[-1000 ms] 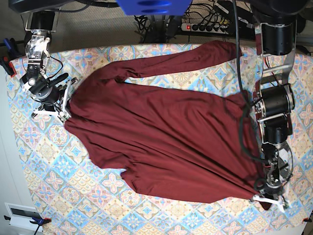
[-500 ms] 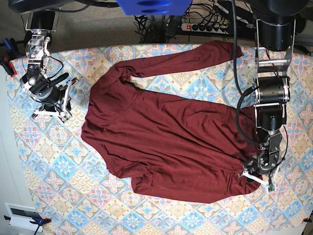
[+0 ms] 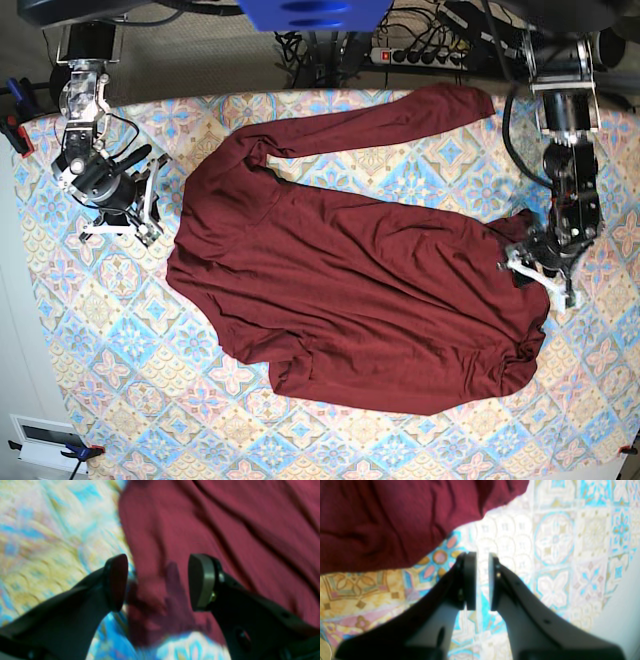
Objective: Layout the t-shirt on the table in an organized manner, then fold the t-shirt properly
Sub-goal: 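Pull the hem with the left gripper back toward the collar, then release the shirt with both grippers and reposition them on the edges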
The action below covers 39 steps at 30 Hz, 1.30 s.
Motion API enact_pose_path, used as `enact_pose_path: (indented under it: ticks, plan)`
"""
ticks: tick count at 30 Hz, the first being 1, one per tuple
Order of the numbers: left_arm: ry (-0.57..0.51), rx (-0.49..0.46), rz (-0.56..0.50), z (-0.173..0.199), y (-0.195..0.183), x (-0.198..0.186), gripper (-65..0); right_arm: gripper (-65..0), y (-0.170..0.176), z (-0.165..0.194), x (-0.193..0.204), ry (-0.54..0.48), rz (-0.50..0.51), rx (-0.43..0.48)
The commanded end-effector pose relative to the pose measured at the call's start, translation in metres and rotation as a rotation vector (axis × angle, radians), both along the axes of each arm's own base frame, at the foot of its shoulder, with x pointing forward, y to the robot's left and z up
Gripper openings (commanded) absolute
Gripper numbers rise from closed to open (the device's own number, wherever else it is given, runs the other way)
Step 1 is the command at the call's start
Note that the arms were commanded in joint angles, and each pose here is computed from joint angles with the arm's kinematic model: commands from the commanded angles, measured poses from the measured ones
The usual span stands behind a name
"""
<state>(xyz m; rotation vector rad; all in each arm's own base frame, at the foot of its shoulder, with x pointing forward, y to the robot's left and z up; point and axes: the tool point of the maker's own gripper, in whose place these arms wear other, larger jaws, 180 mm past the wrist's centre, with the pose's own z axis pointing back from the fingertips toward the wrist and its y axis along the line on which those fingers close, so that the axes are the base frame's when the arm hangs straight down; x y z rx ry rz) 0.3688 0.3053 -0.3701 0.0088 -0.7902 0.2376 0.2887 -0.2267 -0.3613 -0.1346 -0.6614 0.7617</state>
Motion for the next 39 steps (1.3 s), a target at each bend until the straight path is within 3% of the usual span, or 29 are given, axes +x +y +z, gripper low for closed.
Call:
enact_pose_path:
  ticks: [1,10,13,17,21,27,39]
  plan:
    - [-0.015,0.049,0.022,0.01,0.019,-0.001,-28.0,-57.5,0.001,0.013,0.008,-0.046,0.006,0.008]
    - [0.082,0.037,0.05,-0.023,0.028,-0.02,-30.2,-57.5,0.012,0.008,0.007,-0.035,0.031,0.019]
    - [0.116,0.045,-0.06,-0.032,0.002,-0.021,-42.4,-57.5,0.015,0.011,0.008,-0.044,0.041,0.018]
    - [0.097,0.078,-0.15,-0.024,-0.013,-0.03,-65.0,-57.5,0.016,0.014,0.008,-0.051,0.045,0.018]
    - [0.041,0.1,-0.165,-0.003,-0.017,-0.05,-62.5,-57.5,0.017,0.011,0.004,-0.04,0.045,0.018]
    - [0.001,0.134,-0.154,0.02,-0.01,-0.084,-64.5,-57.5,0.018,0.01,0.004,-0.039,0.046,0.019]
    - [0.114,0.356,-0.238,0.015,0.005,-0.141,-64.2,-57.5,0.018,0.009,0.003,-0.035,0.047,0.019]
